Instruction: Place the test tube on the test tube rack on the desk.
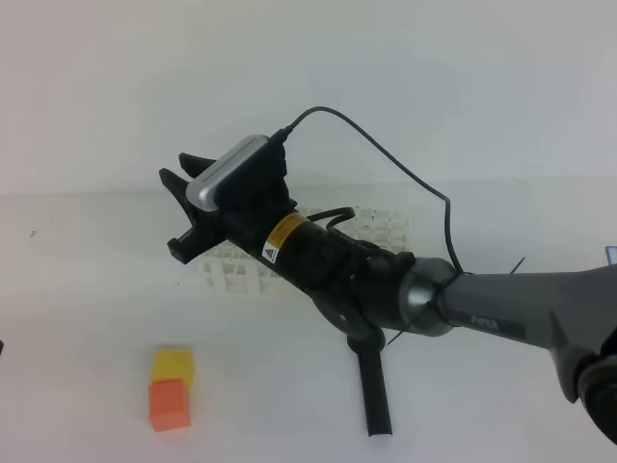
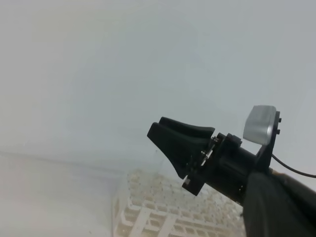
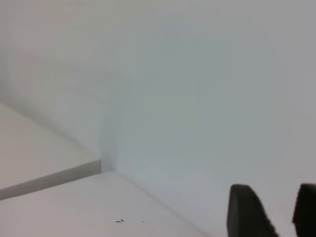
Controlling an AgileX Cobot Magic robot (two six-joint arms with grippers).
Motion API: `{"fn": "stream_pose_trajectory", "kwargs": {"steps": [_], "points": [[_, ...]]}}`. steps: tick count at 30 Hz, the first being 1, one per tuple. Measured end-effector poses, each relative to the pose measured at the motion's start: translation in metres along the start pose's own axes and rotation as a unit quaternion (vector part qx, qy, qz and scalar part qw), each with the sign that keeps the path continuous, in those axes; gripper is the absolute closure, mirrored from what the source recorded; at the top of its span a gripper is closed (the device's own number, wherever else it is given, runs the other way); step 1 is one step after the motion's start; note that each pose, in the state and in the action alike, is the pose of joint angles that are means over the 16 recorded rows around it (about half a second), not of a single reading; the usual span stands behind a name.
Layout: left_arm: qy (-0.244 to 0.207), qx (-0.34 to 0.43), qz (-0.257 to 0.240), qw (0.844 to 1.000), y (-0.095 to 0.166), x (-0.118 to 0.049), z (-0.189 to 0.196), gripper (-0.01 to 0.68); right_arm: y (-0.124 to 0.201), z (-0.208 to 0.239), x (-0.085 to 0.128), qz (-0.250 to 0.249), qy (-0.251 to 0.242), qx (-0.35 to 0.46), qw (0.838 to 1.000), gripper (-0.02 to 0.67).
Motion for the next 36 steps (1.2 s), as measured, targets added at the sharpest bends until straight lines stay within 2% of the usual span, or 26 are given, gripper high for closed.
{"fn": "stream_pose_trajectory", "kwargs": {"steps": [5, 11, 15, 20, 24, 28, 32, 36], "points": [[0.000, 0.000, 0.000, 1.000, 0.000, 0.000, 0.000, 0.673, -0.002, 0.000, -0.001, 0.000, 0.005, 0.008, 1.000, 0.384], [-0.003, -0.001, -0.002, 1.000, 0.000, 0.001, 0.000, 0.673, -0.028, 0.000, -0.001, 0.034, -0.006, 0.040, 0.999, 0.448], [-0.006, -0.002, -0.001, 1.000, -0.001, 0.001, 0.000, 0.673, -0.067, 0.004, -0.001, 0.083, -0.017, 0.071, 0.994, 0.518], [-0.009, -0.004, 0.000, 1.000, -0.001, 0.002, 0.000, 0.673, -0.138, 0.025, -0.005, 0.163, -0.013, 0.105, 0.981, 0.609], [-0.009, -0.004, 0.003, 1.000, -0.001, 0.002, 0.000, 0.673, -0.199, 0.059, -0.010, 0.218, 0.007, 0.116, 0.969, 0.641], [-0.009, -0.004, 0.004, 1.000, -0.001, 0.002, 0.000, 0.673, -0.247, 0.106, -0.015, 0.250, 0.031, 0.116, 0.961, 0.647], [-0.009, -0.004, 0.004, 1.000, -0.001, 0.002, 0.000, 0.673, -0.275, 0.162, -0.018, 0.263, 0.052, 0.112, 0.957, 0.649], [-0.008, -0.003, 0.006, 1.000, -0.001, 0.002, 0.000, 0.673, -0.284, 0.226, -0.016, 0.261, 0.068, 0.106, 0.957, 0.649]]}}
Point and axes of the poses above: a point on each arm's last joint axis where the gripper is mounted, z pointing back along that axis away from the gripper, x along the wrist's bending axis when the last joint is at zero, y = z × x, the point moved 2 cm from there along -z, pointing out along that axis toward the gripper, and after that the axes turned 2 degrees about -z, right-handed, at the moved point
